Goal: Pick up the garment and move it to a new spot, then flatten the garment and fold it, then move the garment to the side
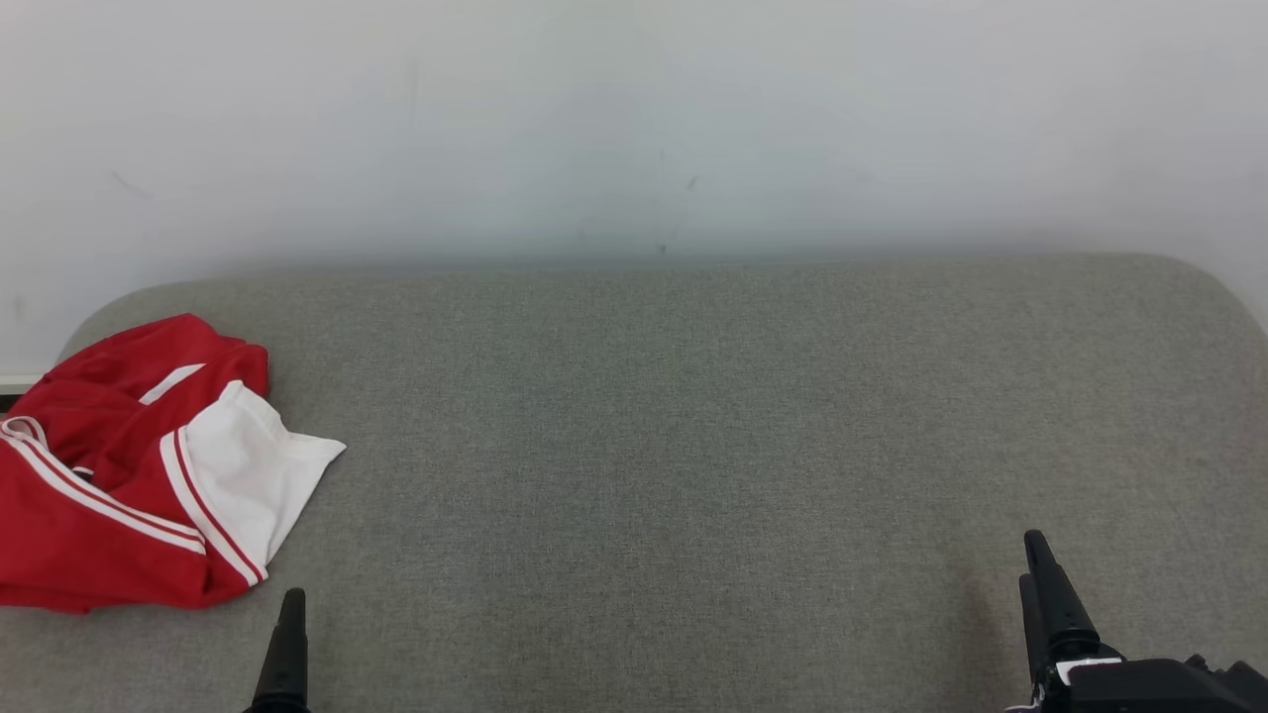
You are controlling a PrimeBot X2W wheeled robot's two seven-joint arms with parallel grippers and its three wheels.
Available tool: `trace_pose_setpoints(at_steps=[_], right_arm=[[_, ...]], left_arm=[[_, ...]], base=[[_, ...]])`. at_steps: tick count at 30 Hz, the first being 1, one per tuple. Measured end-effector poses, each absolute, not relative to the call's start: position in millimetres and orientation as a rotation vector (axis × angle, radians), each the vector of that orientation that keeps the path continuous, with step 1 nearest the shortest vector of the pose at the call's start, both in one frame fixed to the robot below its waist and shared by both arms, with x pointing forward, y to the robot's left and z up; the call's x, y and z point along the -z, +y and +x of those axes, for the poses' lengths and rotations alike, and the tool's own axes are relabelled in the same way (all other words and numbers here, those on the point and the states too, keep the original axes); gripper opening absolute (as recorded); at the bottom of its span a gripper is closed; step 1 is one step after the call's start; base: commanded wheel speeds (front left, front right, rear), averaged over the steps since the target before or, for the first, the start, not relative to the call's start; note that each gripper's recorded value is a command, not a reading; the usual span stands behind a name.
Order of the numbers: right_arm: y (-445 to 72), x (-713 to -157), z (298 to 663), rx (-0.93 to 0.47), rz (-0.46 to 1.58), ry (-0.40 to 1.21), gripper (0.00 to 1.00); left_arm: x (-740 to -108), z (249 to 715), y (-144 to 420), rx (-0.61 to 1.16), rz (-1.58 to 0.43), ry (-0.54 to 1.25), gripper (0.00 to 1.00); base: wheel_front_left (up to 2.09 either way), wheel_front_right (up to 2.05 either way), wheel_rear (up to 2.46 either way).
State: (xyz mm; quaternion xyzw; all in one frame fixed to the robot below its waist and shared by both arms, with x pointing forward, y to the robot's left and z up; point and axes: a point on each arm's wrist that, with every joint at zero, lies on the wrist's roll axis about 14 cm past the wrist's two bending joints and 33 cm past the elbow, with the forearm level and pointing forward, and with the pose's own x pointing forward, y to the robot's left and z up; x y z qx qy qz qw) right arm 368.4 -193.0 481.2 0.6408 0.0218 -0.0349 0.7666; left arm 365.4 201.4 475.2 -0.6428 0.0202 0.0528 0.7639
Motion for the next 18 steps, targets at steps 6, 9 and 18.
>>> trace_pose_setpoints(at_steps=[6,9,18], right_arm=[[-193.4,-481.8,366.7,0.078,1.299,0.042,1.0],[-193.1,-481.6,365.9,0.078,1.263,0.042,1.0],[-187.8,-482.7,363.0,0.058,1.113,0.044,1.0]], left_arm=[[-474.8,362.5,198.6,-0.107,-1.245,0.057,1.0],[-476.0,362.8,197.2,-0.104,-1.193,0.06,1.0],[-476.4,358.2,190.0,-0.084,-0.996,0.074,1.0]], base=[[0.0,0.0,0.0],[0.0,0.0,0.0],[0.0,0.0,0.0]])
